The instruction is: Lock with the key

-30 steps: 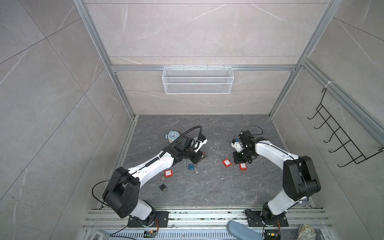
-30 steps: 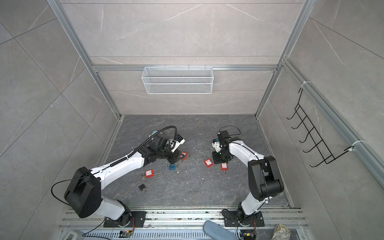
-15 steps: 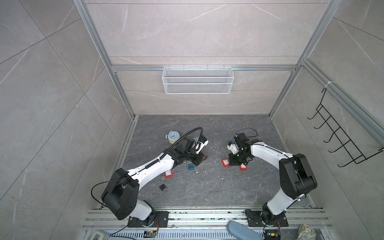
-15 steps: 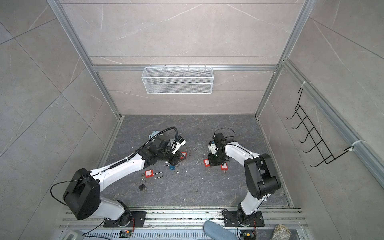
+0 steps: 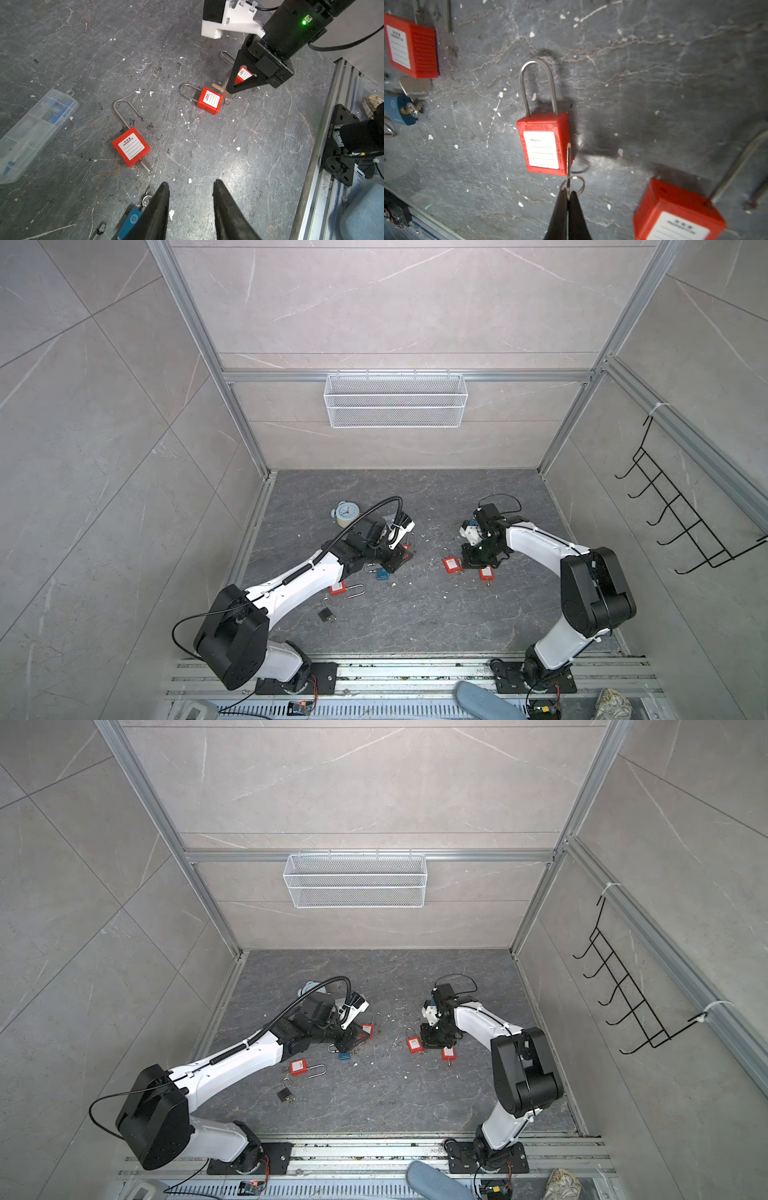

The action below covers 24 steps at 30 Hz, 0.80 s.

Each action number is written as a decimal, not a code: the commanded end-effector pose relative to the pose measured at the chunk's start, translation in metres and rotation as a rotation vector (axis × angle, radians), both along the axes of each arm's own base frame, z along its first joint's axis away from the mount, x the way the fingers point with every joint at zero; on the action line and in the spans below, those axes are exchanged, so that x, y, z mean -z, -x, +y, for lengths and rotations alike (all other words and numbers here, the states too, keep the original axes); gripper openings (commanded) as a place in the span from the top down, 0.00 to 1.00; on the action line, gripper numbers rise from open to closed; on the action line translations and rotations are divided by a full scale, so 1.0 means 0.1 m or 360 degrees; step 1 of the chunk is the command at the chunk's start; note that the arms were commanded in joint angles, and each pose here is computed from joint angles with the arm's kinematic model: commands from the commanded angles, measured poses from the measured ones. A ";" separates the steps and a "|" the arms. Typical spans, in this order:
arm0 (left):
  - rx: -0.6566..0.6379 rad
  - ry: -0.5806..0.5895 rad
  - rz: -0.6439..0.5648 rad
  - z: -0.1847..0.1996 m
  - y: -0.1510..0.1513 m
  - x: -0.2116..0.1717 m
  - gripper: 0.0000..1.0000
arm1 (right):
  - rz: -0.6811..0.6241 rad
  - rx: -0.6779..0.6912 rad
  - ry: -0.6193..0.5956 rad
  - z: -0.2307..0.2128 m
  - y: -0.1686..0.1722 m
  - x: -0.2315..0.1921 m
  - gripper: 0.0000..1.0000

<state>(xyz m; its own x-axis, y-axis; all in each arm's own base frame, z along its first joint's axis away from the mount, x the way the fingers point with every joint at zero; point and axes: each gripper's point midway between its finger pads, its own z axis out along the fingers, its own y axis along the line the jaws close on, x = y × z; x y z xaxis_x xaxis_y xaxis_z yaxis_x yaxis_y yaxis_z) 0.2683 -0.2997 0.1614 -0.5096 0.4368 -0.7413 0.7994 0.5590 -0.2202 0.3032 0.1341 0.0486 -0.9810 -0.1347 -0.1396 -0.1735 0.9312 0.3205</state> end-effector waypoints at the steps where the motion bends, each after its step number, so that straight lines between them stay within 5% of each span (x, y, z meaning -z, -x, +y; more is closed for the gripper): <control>1: -0.0024 0.0036 -0.0031 0.02 0.03 -0.11 0.62 | -0.0039 -0.0017 -0.0001 -0.02 -0.07 -0.10 1.00; 19: -0.0033 0.0032 -0.0020 0.06 0.09 -0.06 0.62 | -0.0024 -0.0030 0.0034 -0.16 -0.24 0.16 1.00; 24: -0.0034 0.0027 -0.0016 0.05 0.09 -0.03 0.62 | -0.0102 0.0035 0.0142 -0.33 -0.31 0.13 0.79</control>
